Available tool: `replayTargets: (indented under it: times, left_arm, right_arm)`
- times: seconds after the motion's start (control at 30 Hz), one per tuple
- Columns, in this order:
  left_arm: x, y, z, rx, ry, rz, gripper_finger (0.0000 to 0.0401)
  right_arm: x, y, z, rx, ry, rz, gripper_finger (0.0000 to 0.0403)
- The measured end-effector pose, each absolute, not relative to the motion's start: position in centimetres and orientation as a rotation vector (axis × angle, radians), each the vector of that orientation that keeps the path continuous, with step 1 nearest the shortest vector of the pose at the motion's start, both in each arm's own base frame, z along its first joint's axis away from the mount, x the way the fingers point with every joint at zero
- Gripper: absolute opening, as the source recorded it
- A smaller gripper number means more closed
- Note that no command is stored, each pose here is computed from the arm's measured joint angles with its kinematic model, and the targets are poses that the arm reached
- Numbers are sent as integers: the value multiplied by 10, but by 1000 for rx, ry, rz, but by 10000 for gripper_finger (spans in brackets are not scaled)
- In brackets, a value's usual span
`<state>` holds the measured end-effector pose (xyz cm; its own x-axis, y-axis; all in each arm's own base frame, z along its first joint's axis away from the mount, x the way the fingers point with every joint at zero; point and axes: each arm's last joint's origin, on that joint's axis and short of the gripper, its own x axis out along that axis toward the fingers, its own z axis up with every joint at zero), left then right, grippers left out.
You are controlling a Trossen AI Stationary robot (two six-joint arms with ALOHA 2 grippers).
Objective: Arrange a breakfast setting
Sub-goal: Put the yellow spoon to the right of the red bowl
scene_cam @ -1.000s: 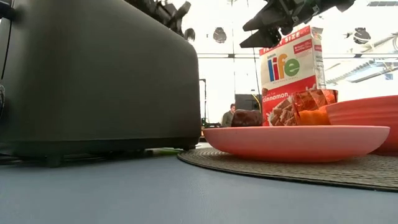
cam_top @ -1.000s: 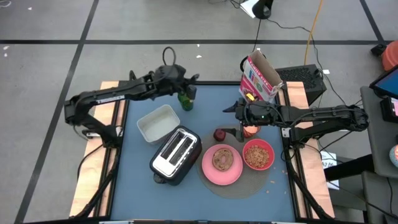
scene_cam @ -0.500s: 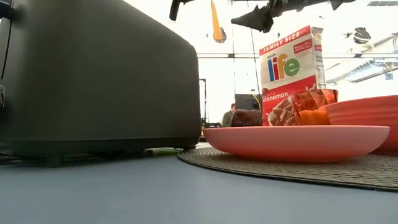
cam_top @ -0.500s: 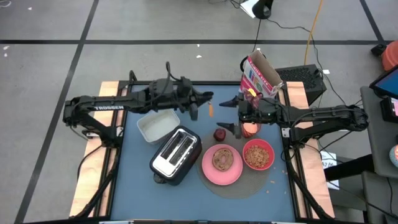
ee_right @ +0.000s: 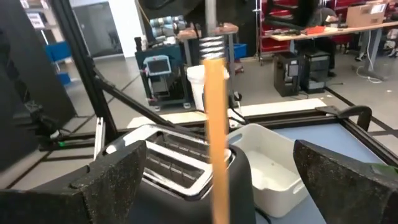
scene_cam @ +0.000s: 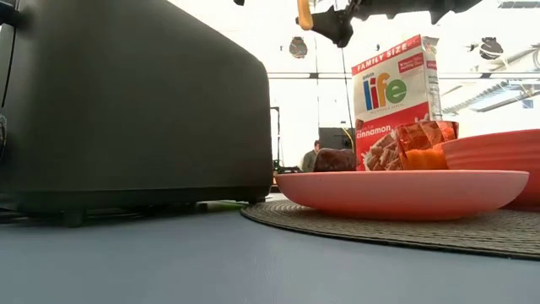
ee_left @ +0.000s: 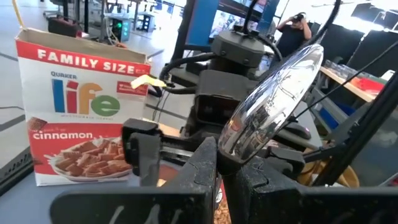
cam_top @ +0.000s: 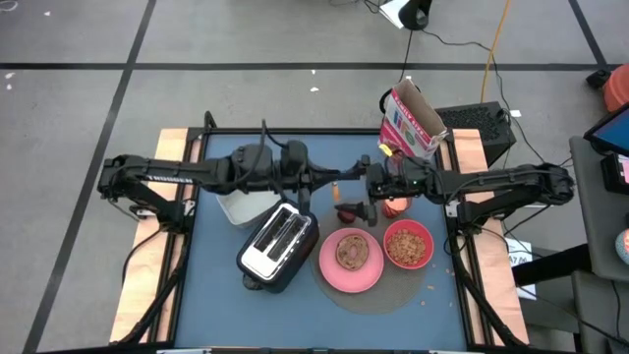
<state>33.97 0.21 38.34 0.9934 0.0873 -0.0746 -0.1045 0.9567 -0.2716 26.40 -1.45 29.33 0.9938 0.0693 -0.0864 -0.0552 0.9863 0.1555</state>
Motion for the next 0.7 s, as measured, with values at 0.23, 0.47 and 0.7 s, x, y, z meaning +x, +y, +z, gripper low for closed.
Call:
replayTargets:
  times: [0.23, 0.47, 0.7]
  left_arm:
    - [340, 0, 383, -278, 67, 97, 17]
    - [340, 0, 383, -278, 66, 102, 17]
    - [340, 0, 383, -278, 65, 109, 17]
  right_arm:
    - [270, -15, 289, 155, 89, 63, 376]
    - [270, -15, 289, 154, 85, 60, 307]
    - [270, -15, 289, 154, 86, 60, 214]
